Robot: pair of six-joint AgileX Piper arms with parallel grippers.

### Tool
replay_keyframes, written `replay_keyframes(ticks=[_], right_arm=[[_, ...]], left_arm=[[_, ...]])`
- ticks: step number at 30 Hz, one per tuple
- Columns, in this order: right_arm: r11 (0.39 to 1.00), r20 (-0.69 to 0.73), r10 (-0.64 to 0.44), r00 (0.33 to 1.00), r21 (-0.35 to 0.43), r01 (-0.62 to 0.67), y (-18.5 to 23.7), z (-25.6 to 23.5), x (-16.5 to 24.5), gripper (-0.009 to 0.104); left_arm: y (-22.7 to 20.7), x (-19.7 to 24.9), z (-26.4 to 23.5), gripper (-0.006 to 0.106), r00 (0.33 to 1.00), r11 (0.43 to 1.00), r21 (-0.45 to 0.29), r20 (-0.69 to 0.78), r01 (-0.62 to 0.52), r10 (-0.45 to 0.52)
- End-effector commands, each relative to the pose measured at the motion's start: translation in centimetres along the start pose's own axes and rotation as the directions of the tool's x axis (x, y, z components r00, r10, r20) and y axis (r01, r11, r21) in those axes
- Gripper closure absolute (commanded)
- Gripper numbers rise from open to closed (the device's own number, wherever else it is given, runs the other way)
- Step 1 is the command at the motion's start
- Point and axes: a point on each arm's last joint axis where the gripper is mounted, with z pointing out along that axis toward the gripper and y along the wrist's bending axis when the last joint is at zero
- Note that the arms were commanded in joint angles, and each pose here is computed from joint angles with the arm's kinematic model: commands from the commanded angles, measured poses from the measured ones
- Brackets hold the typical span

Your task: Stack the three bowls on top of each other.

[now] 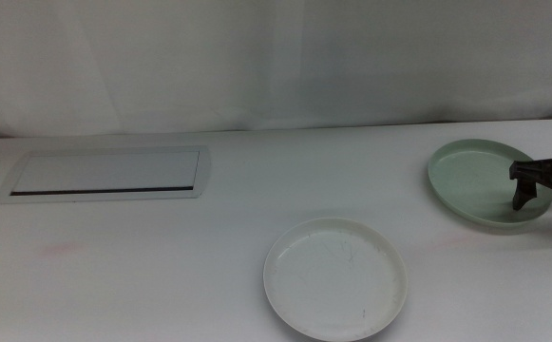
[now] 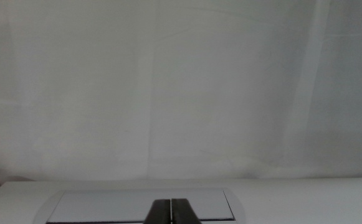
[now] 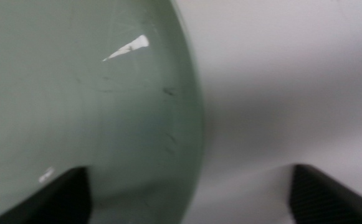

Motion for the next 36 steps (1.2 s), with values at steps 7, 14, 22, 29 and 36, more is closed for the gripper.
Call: replay_keyframes(ticks=[7, 14, 22, 29, 36], right_arm=[[1.0, -0.008, -0.012, 1.0, 0.009, 0.012, 0.2, 0.8, 0.0, 0.084], [1.0, 0.049, -0.005, 0.999, 0.001, 0.005, 0.2, -0.7, -0.4, 0.098], [0.996, 0.205, -0.083, 0.975, -0.026, 0.09, 0.4, -7.9, -0.4, 0.098], [0.977, 0.325, -0.109, 0.939, -0.141, 0.162, 1.4, -16.1, 1.9, 0.098], [0.942, 0.367, -0.209, 0.907, -0.174, 0.287, 4.4, -21.8, 5.8, 0.098]], left_arm=[[0.1, 1.1, -0.2, 0.103, 1.0, 1.0, -0.002, 0.001, 0.013, -0.013], [0.1, 1.1, -0.2, 0.103, 1.0, 1.0, -0.002, 0.001, 0.013, -0.013], [0.1, 1.1, -0.2, 0.103, 1.0, 1.0, -0.002, 0.001, 0.013, -0.013], [0.1, 1.1, -0.2, 0.103, 1.0, 1.0, -0.002, 0.001, 0.013, -0.013], [0.1, 1.1, -0.2, 0.103, 1.0, 1.0, -0.002, 0.001, 0.013, -0.013]])
